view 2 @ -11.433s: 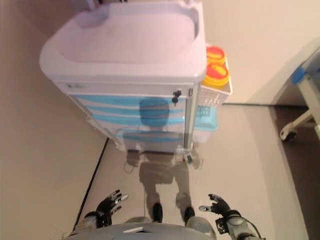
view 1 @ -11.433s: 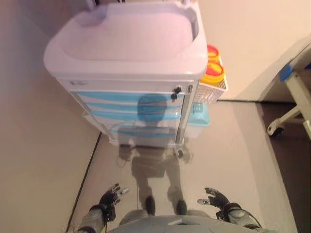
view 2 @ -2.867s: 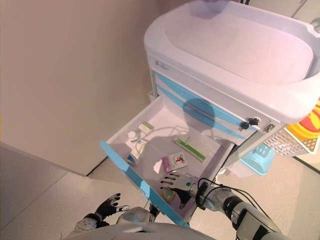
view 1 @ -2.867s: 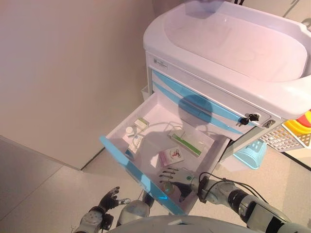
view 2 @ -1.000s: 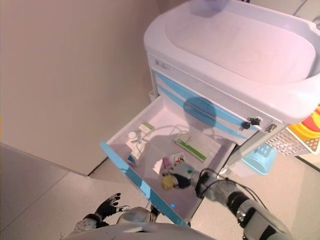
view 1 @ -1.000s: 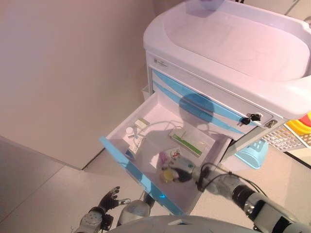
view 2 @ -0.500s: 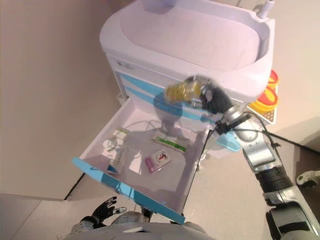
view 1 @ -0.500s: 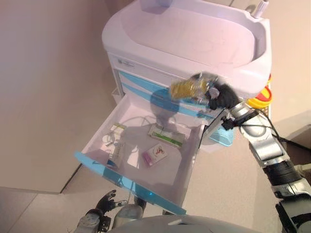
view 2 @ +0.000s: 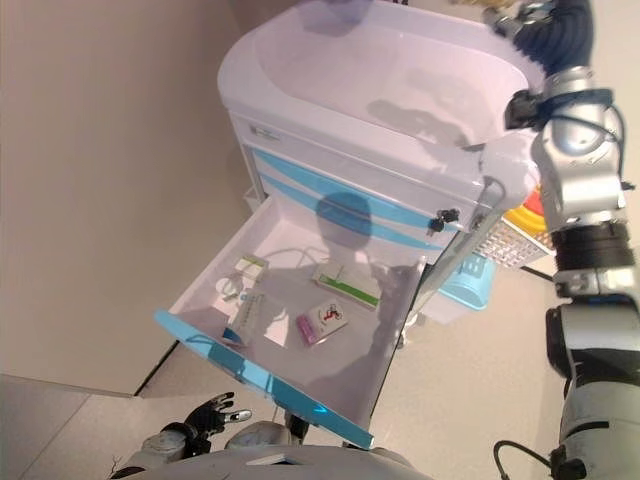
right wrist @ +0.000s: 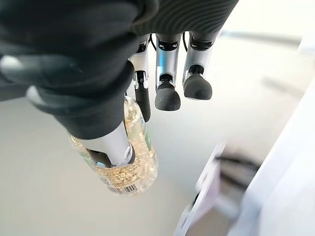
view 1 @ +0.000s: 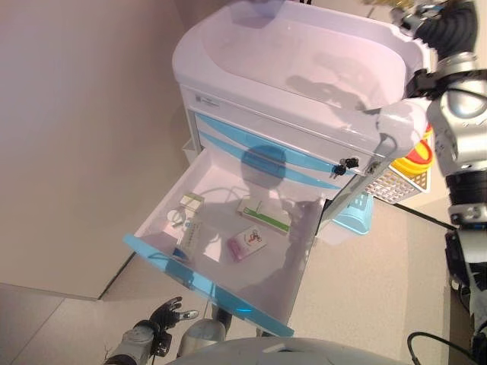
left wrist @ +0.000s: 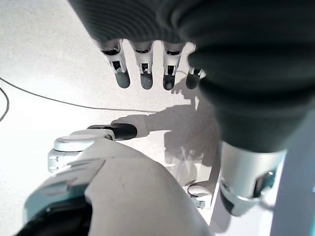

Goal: Open the drawer and pick up the medicine

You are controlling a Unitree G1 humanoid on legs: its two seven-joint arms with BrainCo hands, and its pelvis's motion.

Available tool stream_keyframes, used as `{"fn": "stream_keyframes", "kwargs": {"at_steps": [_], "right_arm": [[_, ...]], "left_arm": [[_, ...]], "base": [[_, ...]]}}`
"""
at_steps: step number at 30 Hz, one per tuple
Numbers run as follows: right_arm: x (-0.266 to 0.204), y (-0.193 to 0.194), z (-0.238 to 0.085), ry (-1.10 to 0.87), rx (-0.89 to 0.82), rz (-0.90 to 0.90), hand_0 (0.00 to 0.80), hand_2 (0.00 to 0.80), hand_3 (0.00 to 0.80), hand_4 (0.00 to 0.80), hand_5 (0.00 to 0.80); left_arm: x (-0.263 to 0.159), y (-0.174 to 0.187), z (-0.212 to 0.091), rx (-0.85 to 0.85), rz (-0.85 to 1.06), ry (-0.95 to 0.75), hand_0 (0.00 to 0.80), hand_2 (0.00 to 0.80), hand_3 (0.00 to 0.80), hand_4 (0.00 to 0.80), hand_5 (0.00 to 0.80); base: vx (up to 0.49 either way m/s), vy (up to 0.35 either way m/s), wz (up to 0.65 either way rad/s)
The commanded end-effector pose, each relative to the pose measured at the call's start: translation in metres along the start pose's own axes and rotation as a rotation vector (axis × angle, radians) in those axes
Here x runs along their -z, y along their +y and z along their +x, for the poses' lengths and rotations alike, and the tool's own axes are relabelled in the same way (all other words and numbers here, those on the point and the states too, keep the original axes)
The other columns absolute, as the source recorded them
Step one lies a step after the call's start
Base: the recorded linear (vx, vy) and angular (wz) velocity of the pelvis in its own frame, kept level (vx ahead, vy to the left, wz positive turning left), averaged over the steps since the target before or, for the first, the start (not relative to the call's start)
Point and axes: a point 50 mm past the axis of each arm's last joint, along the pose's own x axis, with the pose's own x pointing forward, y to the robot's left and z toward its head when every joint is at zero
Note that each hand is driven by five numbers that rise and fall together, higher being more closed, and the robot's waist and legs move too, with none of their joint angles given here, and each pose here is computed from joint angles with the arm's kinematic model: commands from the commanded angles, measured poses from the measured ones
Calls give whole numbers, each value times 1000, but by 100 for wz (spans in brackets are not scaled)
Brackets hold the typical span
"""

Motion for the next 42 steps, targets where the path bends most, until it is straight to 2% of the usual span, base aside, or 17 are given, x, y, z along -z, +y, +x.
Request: {"fn": "stream_keyframes", "kwargs": {"at_steps": [1, 9, 14, 22, 31, 42], "right_arm": [[-26, -17, 19, -34, 57, -61, 800, 800, 800, 800, 800], [-8, -41, 29, 222, -27, -322, 800, 800, 800, 800, 800], [7, -54, 24, 431, -205, -442, 800, 800, 800, 800, 800], [21, -46, 15, 600, -471, -524, 800, 800, 800, 800, 800], [27, -40, 12, 633, -572, -612, 800, 800, 800, 800, 800], [10, -34, 22, 577, -580, -722, 800, 800, 800, 800, 800]], "left_arm": [[0, 11, -2, 1, 41, 32, 0, 0, 0, 0, 0], [-1, 15, -3, -6, 41, 38, 0, 0, 0, 0, 0], [0, 22, -5, -22, 37, 37, 0, 0, 0, 0, 0], [3, 30, -9, -43, 40, 28, 0, 0, 0, 0, 0], [-1, 35, -11, -51, 44, 11, 0, 0, 0, 0, 0], [-5, 38, -11, -48, 57, -1, 0, 0, 0, 0, 0]], "base": [[60, 14, 7], [30, 9, 11], [24, -3, 4], [11, -12, 5], [7, 1, 0], [6, 2, 0]]}}
